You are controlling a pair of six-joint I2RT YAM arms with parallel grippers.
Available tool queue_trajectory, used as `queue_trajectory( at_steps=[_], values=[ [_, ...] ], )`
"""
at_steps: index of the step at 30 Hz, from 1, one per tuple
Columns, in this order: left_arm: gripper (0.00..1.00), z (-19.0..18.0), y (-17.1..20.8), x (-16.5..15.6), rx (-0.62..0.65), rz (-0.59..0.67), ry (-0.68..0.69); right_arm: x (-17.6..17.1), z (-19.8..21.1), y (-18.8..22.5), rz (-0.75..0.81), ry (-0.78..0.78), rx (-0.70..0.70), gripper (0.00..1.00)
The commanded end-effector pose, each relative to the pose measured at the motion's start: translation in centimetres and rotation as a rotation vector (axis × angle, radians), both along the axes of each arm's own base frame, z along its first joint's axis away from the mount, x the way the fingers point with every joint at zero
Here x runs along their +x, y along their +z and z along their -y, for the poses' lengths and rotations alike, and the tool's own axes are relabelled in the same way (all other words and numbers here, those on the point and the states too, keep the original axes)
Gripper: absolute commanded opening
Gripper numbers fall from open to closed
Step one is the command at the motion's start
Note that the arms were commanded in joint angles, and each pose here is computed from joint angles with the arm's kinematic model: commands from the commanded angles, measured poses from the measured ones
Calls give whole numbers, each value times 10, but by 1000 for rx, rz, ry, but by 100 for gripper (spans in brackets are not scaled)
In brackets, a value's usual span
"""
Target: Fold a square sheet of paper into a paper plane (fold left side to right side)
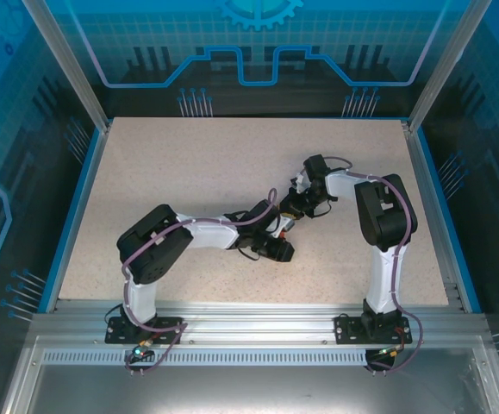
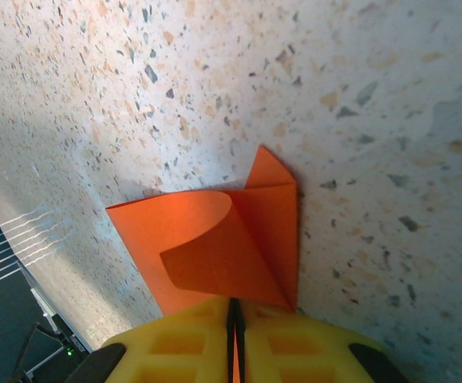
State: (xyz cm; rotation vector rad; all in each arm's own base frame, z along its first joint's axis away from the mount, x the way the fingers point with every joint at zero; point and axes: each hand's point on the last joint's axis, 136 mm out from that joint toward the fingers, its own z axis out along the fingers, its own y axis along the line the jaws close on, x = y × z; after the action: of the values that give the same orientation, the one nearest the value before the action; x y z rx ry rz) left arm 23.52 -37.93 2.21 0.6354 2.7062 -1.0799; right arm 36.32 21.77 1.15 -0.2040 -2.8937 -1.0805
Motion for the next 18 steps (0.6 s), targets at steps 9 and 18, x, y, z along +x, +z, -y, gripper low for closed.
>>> queue_trajectory(
  at_steps=[9,18],
  values=[
    [32,-11,31,-51,-85,-56,-67,-8,6,-16,-26,-17,-86,12],
    [34,-36,61,-4,-146,-5,112,-19,9,-12,-20,-106,-102,12]
  ],
)
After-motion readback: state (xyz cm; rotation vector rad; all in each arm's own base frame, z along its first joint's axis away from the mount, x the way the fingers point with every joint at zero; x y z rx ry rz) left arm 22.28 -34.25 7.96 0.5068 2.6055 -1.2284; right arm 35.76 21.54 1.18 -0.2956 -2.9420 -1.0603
